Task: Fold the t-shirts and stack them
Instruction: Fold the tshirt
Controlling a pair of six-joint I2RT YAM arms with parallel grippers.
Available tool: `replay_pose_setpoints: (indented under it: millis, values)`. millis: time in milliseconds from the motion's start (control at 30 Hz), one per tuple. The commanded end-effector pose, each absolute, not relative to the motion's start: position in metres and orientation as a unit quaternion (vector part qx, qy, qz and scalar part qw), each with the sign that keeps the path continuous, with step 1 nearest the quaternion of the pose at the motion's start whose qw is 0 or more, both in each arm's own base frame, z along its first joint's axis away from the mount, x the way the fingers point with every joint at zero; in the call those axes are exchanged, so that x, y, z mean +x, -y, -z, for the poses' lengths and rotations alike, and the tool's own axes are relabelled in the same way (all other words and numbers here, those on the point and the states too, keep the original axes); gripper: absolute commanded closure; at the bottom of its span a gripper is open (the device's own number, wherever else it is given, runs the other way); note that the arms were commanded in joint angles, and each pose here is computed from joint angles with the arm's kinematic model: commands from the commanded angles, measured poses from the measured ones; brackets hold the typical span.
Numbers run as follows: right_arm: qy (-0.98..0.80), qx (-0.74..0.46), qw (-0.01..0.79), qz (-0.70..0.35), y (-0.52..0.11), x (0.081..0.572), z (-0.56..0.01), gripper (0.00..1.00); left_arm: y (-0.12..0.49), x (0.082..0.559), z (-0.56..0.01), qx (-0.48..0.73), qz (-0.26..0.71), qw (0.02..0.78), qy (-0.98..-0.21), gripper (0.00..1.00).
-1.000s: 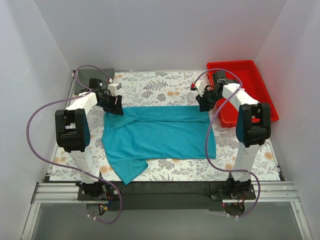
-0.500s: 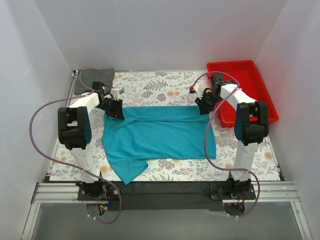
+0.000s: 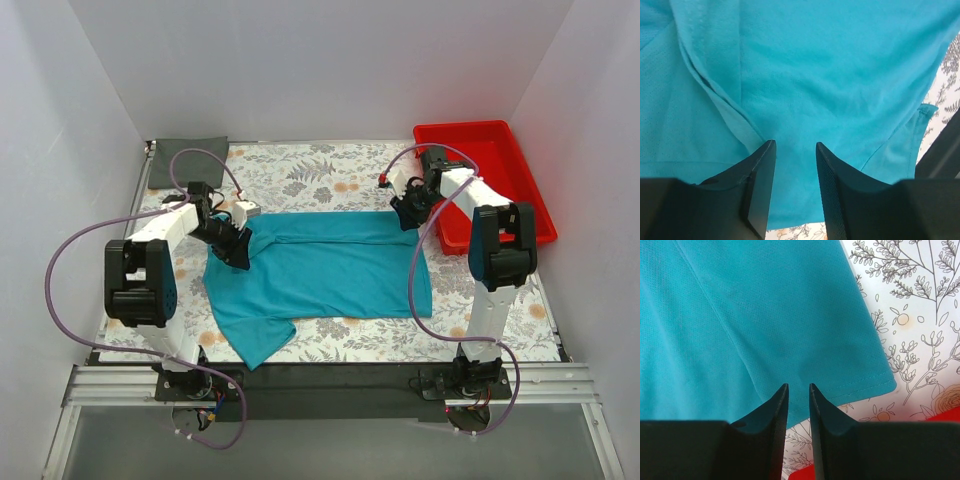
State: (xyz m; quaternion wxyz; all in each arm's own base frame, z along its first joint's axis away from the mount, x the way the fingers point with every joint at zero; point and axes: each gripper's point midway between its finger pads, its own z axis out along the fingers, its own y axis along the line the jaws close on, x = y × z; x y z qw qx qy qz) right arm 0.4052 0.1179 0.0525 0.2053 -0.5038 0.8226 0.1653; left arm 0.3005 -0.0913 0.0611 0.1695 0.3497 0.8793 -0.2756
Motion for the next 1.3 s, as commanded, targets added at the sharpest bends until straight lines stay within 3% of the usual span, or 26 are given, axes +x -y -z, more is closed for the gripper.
replay_pose_setpoints:
  millis: [0, 100, 200, 367, 600, 933, 1200, 1267]
  values:
    - [-0.820, -0.508, 0.203, -0.167, -0.117, 0.400, -0.057, 0.71, 0.093, 0.304, -0.085, 0.388, 0.272, 0.210, -0.855, 0.63]
    - [-0.821, -0.507, 0.202, -0.168, -0.117, 0.400, -0.057, 0.71, 0.098, 0.351, -0.106, 0.335, 0.273, 0.258, -0.864, 0.57]
    - [-0.822, -0.506, 0.200, -0.168, -0.117, 0.399, -0.056, 0.71, 0.108, 0.384, -0.107, 0.291, 0.296, 0.262, -0.871, 0.48]
    - [-0.823, -0.506, 0.197, -0.165, -0.115, 0.397, -0.055, 0.71, 0.115, 0.413, -0.084, 0.257, 0.301, 0.240, -0.887, 0.44]
    - [-0.824, -0.509, 0.192, -0.162, -0.113, 0.395, -0.052, 0.71, 0.134, 0.382, -0.060, 0.273, 0.322, 0.190, -0.887, 0.44]
    - [-0.825, -0.506, 0.193, -0.160, -0.113, 0.398, -0.052, 0.72, 0.162, 0.321, -0.076, 0.358, 0.329, 0.177, -0.855, 0.49]
    - [-0.829, -0.502, 0.191, -0.158, -0.113, 0.399, -0.052, 0.72, 0.152, 0.319, -0.094, 0.346, 0.293, 0.223, -0.863, 0.49]
    - [-0.831, -0.501, 0.187, -0.151, -0.111, 0.398, -0.052, 0.73, 0.132, 0.336, -0.085, 0.298, 0.256, 0.235, -0.889, 0.55]
